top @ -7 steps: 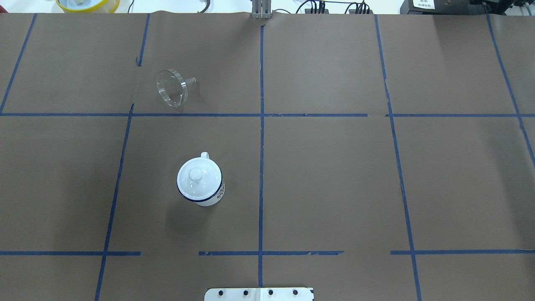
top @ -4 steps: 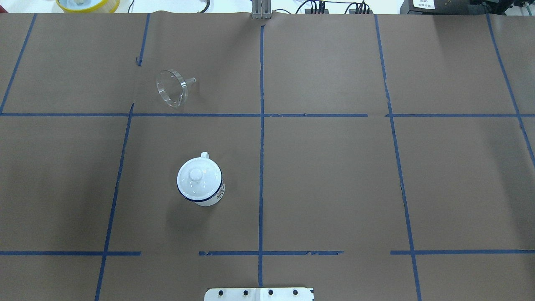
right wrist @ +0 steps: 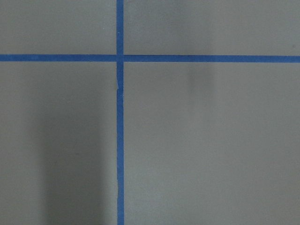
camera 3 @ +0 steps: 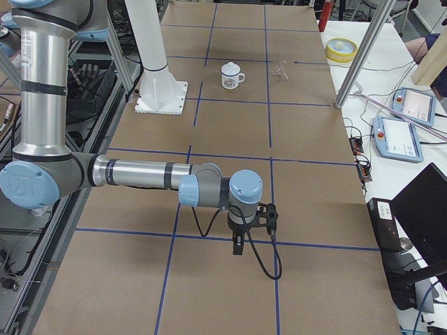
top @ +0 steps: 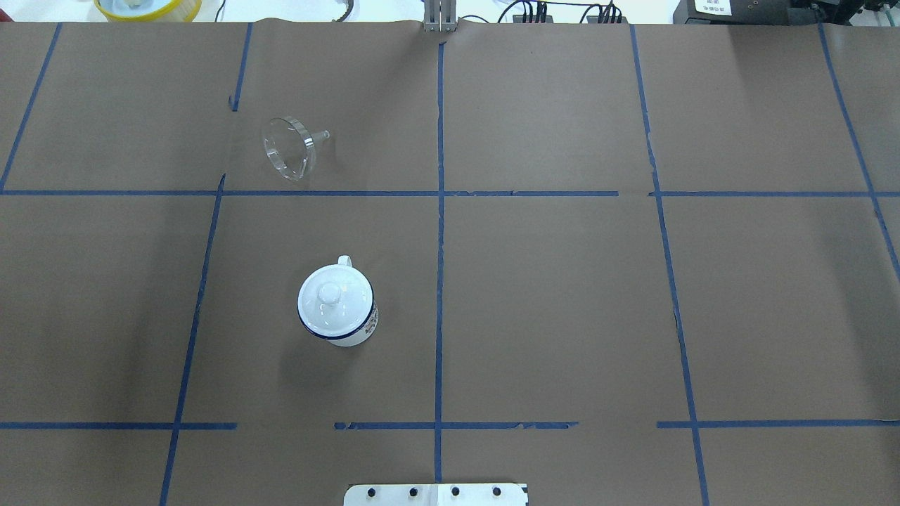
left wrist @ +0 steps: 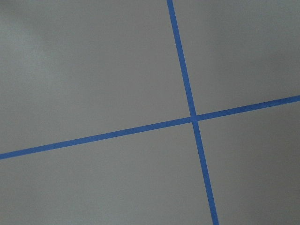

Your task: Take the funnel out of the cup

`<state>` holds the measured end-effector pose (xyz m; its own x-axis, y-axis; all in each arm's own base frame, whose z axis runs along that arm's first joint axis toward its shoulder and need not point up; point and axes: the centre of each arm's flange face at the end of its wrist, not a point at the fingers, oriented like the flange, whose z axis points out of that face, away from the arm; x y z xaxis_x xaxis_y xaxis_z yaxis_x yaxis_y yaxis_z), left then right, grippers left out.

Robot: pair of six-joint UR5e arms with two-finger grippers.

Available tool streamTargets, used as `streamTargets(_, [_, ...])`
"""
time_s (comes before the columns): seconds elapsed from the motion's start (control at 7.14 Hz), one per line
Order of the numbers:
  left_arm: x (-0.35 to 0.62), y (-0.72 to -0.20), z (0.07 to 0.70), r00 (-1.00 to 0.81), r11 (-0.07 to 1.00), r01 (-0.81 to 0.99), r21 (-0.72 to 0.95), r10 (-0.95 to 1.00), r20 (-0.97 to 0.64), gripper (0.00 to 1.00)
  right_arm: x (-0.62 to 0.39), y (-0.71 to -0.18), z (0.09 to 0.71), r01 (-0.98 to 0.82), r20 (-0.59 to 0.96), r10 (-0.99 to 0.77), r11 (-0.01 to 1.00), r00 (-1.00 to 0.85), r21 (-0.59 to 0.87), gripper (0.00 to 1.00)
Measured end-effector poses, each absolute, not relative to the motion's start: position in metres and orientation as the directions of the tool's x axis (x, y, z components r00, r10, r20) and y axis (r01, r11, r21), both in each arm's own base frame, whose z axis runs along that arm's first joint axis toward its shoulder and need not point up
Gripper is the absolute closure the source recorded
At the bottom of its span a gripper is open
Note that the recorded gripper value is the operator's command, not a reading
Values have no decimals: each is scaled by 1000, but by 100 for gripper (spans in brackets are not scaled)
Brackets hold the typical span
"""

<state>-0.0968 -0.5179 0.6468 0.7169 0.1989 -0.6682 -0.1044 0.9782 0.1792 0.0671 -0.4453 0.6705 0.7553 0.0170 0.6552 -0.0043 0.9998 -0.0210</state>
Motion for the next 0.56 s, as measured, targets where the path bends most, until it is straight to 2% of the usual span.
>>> streamTargets(0.56, [-97,-520,634,717,984,-66,166,162,-678,0,67,-445,670,-4,655,17,1000,755,-20,0])
